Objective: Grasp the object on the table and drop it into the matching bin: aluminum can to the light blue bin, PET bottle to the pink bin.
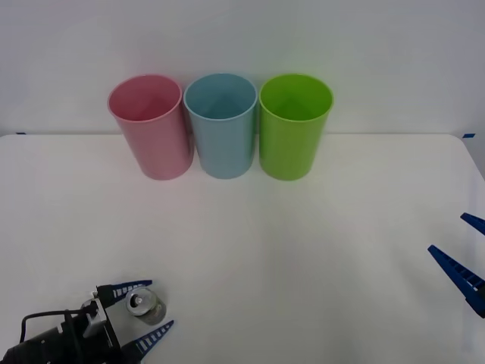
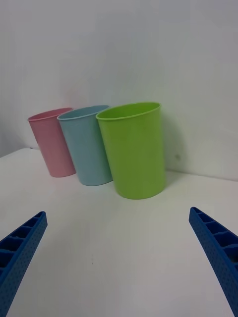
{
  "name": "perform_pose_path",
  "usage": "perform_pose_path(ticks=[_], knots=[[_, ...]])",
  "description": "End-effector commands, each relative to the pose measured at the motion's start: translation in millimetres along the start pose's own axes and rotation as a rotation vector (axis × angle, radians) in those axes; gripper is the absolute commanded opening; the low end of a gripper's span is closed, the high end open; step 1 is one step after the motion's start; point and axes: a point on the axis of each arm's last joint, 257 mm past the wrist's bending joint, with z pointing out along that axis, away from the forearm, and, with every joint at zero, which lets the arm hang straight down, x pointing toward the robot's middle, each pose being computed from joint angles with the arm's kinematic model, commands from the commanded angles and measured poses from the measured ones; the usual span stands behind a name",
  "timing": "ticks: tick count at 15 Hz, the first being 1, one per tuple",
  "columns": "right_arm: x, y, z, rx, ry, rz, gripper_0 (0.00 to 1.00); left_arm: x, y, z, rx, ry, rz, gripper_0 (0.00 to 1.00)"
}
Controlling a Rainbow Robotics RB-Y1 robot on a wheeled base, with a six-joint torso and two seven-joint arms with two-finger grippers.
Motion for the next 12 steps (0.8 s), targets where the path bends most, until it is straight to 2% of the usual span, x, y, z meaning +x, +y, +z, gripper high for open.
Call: perform_pose_path(ticks=[1, 2, 3, 4, 12], knots=[[0, 0.0, 0, 0.0, 0.0, 0.0, 1.0, 0, 1.5, 0, -0.004, 0.002, 0.002, 0.23], [0, 0.0, 0, 0.0, 0.0, 0.0, 1.0, 0, 1.0, 0, -0.002, 0.003, 0.005, 0.11], [0, 0.0, 0, 0.0, 0.0, 0.0, 1.0, 0, 1.4, 1, -0.002, 0.002, 0.008, 0.03], [0, 0.0, 0, 0.0, 0.0, 0.0, 1.0, 0, 2.2, 1, -0.003, 0.002, 0.011, 0.01], [0, 0.0, 0, 0.0, 0.0, 0.0, 1.0, -8, 14.4, -13, -0.038, -0.027, -0.007, 0.0]])
